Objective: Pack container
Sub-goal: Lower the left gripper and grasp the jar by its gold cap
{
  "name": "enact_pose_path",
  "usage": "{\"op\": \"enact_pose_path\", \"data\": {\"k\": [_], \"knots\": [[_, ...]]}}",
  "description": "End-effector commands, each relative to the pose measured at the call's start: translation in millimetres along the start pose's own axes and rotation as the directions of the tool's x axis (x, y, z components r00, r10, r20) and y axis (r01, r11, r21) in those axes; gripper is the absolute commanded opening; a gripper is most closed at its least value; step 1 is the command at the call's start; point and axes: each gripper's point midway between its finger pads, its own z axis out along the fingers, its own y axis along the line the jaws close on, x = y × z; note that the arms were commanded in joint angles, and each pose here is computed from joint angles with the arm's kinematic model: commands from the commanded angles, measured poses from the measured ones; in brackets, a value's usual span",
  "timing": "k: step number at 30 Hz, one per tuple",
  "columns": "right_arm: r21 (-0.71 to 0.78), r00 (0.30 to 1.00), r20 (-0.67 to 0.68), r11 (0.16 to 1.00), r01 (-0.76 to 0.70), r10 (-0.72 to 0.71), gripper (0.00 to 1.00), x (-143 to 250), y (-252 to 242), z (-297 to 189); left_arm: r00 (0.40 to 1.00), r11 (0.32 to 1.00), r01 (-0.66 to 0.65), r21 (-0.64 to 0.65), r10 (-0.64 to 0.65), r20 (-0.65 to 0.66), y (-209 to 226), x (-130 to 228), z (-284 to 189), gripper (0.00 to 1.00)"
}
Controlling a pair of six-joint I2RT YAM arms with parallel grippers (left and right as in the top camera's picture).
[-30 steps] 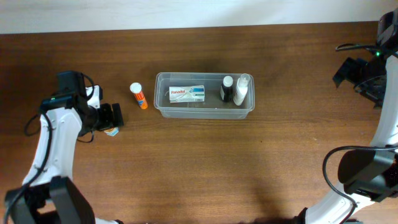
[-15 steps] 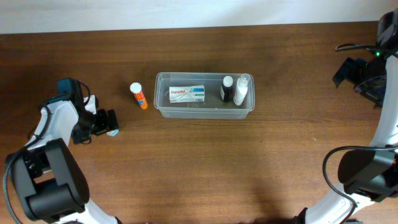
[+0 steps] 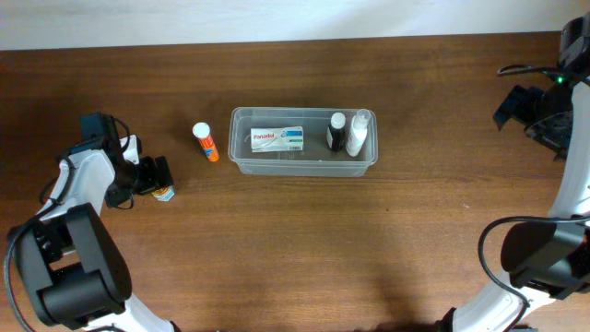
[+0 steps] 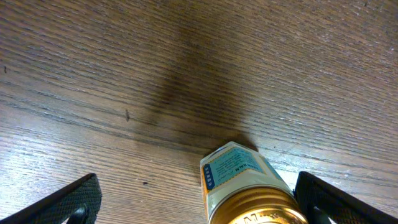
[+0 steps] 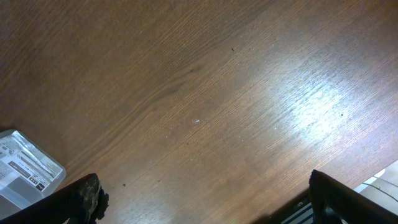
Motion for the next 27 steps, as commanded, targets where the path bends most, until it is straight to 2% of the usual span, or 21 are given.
{"op": "enact_pose_path", "data": {"k": [1, 7, 10, 11, 21, 26, 27], "knots": [[-0.001, 1.000, -0.004, 1.000, 0.006, -0.006, 0.98, -0.3, 0.3, 1.8, 1.000, 1.000, -0.010, -0.002, 0.010, -0.008, 1.7, -1.3, 3.0, 0.99], [-0.001, 1.000, -0.004, 1.000, 0.006, -0.006, 0.98, -0.3, 0.2, 1.8, 0.999, 0.999, -0.013, 0.049, 0.014, -0.032, -7.6, 3.6, 6.4, 0.99], [-0.001, 1.000, -0.004, 1.000, 0.006, -0.006, 0.98, -0.3, 0.2, 1.8, 0.999, 0.999, -0.013, 0.049, 0.014, -0.028, -7.5, 2.7, 6.4, 0.89], [-0.001, 1.000, -0.004, 1.000, 0.006, -0.006, 0.98, -0.3, 0.2, 1.8, 0.999, 0.999, -0.013, 0.049, 0.015, -0.029, -7.6, 2.8, 6.4, 0.82], [-0.001, 1.000, -0.004, 1.000, 0.006, -0.006, 0.98, -0.3, 0.2, 1.8, 0.999, 0.998, -0.031, 0.050, 0.033, -0.033, -7.5, 4.0, 7.2, 0.73], [-0.001, 1.000, -0.004, 1.000, 0.006, -0.006, 0.98, -0.3, 0.3, 1.8, 0.999, 0.998, -0.030, 0.050, 0.032, -0.040, -7.5, 5.5, 7.5, 0.62], [-0.001, 1.000, -0.004, 1.000, 0.006, -0.006, 0.98, -0.3, 0.2, 1.8, 0.999, 0.998, -0.030, 0.050, 0.032, -0.040, -7.5, 5.5, 7.5, 0.57]]}}
